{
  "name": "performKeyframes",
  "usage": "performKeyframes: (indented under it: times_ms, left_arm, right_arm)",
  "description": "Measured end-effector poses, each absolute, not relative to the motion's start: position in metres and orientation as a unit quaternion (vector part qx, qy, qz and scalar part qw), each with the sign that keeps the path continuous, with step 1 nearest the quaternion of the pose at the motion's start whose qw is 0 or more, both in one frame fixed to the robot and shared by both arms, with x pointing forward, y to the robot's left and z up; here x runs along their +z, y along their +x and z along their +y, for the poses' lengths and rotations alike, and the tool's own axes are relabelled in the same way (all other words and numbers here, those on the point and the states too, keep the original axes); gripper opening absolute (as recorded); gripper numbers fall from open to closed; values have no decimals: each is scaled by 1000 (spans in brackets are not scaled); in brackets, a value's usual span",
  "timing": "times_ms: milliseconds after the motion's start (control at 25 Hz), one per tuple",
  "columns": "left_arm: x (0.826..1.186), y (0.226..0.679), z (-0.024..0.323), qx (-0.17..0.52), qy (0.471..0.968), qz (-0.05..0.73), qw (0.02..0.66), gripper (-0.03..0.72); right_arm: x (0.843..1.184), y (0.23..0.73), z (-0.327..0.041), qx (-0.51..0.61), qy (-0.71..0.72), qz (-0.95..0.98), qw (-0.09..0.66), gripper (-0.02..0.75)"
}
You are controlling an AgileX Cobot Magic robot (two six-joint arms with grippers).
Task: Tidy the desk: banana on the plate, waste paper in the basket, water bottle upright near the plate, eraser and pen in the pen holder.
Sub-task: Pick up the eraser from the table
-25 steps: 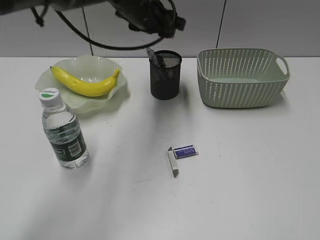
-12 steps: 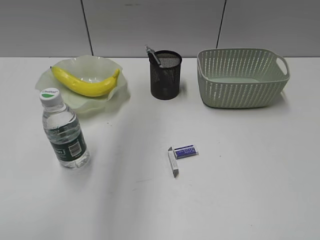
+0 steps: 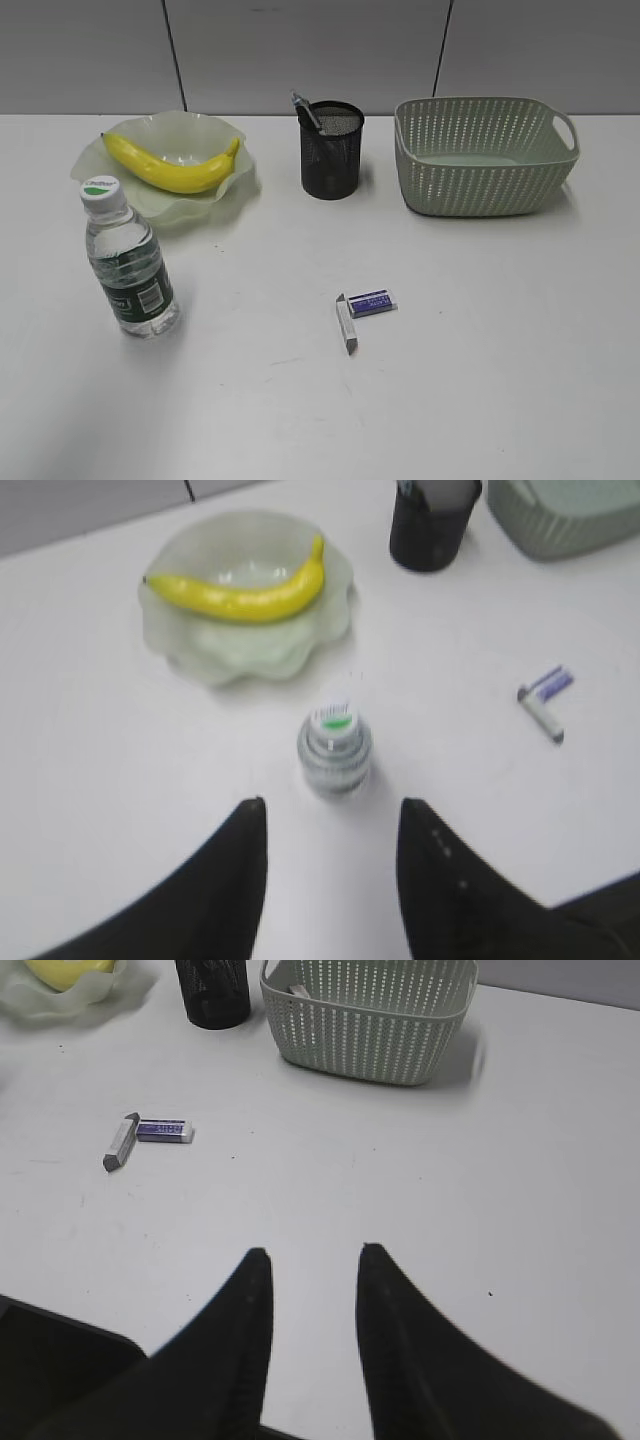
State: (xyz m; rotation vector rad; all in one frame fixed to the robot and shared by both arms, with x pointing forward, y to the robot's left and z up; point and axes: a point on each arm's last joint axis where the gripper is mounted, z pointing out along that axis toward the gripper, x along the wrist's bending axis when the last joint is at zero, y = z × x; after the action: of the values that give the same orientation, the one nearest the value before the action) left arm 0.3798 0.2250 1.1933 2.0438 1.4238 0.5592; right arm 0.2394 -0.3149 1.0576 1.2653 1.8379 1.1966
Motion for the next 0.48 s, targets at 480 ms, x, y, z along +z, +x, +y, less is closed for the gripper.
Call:
performKeyframes:
  times_ms: [480]
  left_arm:
    - [1072,257,302,237,716,498,428,319]
  right_arm:
    - [1061,275,-287,359,410,790,281,244]
